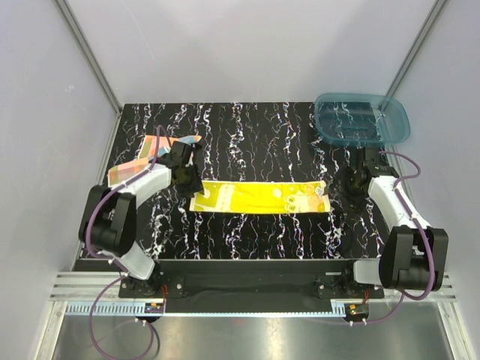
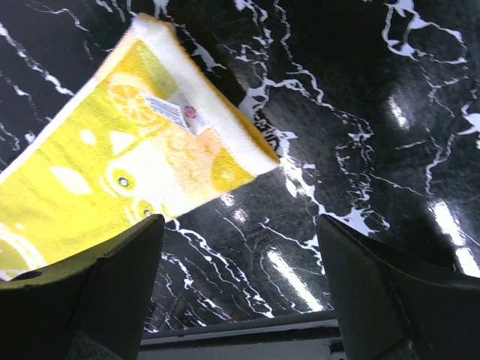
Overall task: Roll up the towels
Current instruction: Fold the towel
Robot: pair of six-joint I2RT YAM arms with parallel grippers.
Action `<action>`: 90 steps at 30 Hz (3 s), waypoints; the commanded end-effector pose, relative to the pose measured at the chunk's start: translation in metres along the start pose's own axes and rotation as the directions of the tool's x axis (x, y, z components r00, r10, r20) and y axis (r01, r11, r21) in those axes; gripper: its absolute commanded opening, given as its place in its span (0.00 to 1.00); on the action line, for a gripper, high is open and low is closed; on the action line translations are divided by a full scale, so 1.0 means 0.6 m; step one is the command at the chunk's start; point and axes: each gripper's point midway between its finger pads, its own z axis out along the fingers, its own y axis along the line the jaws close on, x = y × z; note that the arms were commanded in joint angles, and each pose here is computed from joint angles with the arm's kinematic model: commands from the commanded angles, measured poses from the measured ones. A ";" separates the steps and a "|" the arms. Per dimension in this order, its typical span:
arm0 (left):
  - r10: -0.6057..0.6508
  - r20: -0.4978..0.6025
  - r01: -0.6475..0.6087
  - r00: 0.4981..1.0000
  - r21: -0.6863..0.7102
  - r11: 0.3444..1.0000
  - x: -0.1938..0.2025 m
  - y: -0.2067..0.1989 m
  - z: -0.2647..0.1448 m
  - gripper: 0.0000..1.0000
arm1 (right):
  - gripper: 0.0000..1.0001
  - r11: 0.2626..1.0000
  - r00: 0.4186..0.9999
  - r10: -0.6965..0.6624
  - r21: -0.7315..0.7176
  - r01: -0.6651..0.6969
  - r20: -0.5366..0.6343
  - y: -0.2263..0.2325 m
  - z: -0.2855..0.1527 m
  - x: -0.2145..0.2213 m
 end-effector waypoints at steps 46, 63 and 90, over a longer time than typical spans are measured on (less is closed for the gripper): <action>0.023 0.238 0.006 0.971 -0.124 0.992 -0.148 0.069 -0.136 0.59 | 0.48 0.979 0.972 0.083 -0.162 -0.120 -0.219 0.033 0.129 0.074; 0.036 0.261 -0.025 0.965 -0.045 0.999 -0.148 0.047 -0.150 0.59 | 0.14 0.994 0.993 -0.004 -0.109 -0.009 -0.122 0.038 0.115 0.009; 0.058 0.248 -0.101 0.967 0.162 0.982 0.029 0.045 -0.220 0.59 | 0.00 0.919 0.920 -0.358 -0.115 0.378 0.159 0.149 -0.046 -0.077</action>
